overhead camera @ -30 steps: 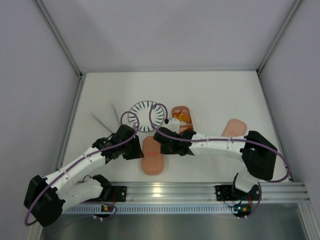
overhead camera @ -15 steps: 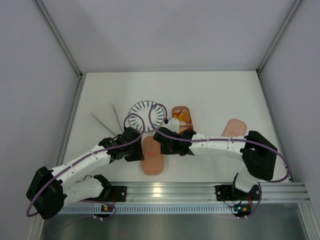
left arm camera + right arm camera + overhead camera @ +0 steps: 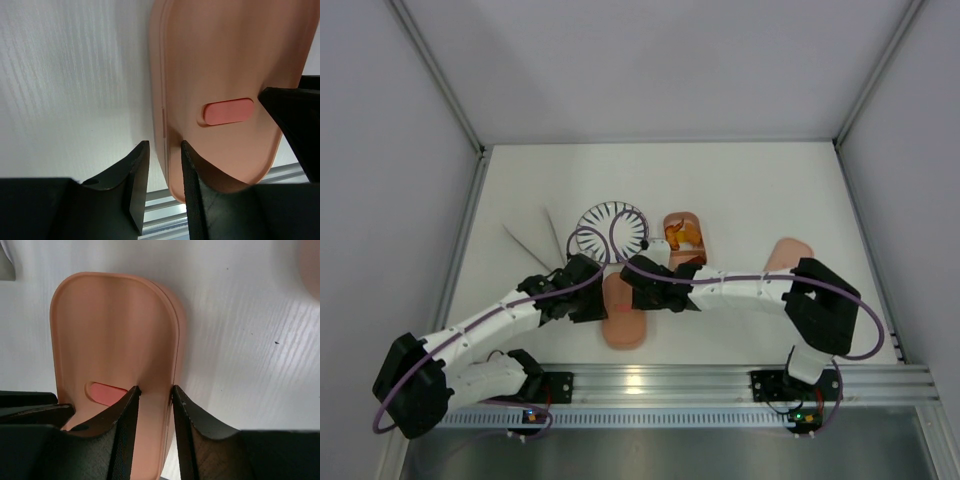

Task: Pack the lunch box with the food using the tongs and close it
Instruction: Close the box lid on the packing box.

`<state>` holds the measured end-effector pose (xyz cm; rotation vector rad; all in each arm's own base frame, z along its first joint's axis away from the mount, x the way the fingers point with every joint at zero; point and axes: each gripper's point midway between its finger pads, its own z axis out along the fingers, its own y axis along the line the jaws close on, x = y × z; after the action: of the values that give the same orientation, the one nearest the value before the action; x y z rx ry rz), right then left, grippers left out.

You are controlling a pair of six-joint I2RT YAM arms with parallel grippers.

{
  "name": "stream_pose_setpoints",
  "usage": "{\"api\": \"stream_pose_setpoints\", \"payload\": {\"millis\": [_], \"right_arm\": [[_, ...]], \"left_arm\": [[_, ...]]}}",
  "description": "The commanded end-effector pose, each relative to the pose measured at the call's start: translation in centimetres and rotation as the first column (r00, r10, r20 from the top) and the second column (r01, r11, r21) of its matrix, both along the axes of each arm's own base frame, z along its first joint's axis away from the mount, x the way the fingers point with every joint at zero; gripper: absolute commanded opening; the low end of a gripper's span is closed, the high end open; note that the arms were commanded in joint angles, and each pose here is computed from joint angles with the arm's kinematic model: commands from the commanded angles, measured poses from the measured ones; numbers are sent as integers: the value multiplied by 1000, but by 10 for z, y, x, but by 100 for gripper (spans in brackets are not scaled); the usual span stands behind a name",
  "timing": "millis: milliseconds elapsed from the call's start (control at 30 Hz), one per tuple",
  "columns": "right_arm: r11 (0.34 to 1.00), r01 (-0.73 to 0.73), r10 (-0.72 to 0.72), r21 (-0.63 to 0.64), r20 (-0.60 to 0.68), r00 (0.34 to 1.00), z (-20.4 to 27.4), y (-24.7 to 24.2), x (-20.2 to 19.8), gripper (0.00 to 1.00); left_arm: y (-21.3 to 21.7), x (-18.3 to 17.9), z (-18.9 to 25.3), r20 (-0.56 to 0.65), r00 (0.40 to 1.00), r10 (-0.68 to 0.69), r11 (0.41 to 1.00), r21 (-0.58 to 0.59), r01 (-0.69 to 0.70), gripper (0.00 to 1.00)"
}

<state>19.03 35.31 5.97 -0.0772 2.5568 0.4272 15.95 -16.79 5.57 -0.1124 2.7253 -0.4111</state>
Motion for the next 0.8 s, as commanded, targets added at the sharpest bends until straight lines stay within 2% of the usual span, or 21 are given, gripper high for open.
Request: {"api": "stream_pose_setpoints", "payload": {"millis": [0, 167, 367, 767], "right_arm": [[1000, -23, 23, -17, -55, 998, -34, 7, -12, 32], [1000, -3, 3, -14, -51, 999, -37, -1, -13, 32], [1000, 16, -16, -15, 18, 1000, 2, -11, -5, 33], [997, 15, -25, 73, 135, 991, 83, -18, 5, 36]], "left_arm": [[8, 4, -3, 12, 1000, 21, 999, 49, -22, 37], [7, 4, -3, 11, 1000, 22, 999, 47, -22, 37], [5, 5, -2, 11, 1000, 23, 999, 41, -24, 37], [0, 13, 18, 45, 999, 23, 1000, 17, -24, 40]]}}
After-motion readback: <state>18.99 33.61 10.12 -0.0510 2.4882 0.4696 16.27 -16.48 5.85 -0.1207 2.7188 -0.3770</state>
